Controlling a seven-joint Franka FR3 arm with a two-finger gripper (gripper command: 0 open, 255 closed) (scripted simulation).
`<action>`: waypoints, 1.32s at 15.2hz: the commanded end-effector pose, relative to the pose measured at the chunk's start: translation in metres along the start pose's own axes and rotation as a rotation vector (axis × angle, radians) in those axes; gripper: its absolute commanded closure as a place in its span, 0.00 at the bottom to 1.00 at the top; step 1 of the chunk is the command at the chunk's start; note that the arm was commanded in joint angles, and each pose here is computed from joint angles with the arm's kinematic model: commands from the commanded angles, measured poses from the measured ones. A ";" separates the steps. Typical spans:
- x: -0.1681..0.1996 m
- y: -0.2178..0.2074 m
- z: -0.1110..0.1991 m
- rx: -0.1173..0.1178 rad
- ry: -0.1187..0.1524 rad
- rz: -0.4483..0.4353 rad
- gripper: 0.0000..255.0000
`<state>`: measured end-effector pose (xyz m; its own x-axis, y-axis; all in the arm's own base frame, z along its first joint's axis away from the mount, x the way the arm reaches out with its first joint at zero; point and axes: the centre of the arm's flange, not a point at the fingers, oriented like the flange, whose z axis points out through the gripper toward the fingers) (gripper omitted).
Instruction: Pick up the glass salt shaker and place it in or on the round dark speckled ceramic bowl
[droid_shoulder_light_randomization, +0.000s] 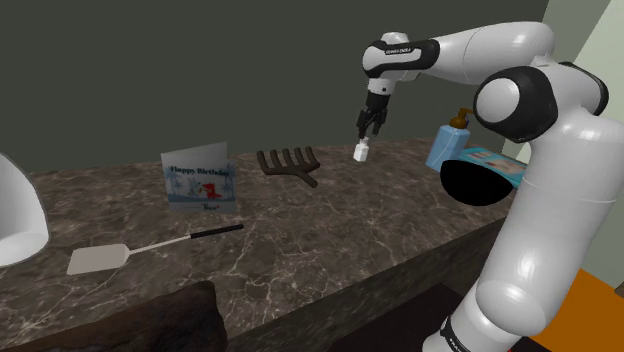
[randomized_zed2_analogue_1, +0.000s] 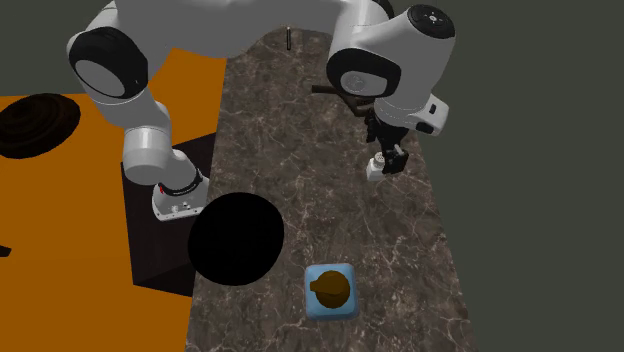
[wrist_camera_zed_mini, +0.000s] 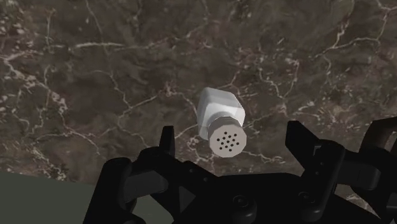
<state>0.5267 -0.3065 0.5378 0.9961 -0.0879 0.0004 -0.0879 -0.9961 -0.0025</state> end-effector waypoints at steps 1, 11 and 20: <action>0.002 0.000 0.010 0.000 0.001 0.000 0.00; 0.002 0.000 0.019 0.000 0.001 0.000 0.00; 0.002 0.000 0.019 0.000 0.001 0.000 1.00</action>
<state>0.5283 -0.3070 0.5194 0.9961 -0.0882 0.0013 -0.0882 -0.9961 -0.0021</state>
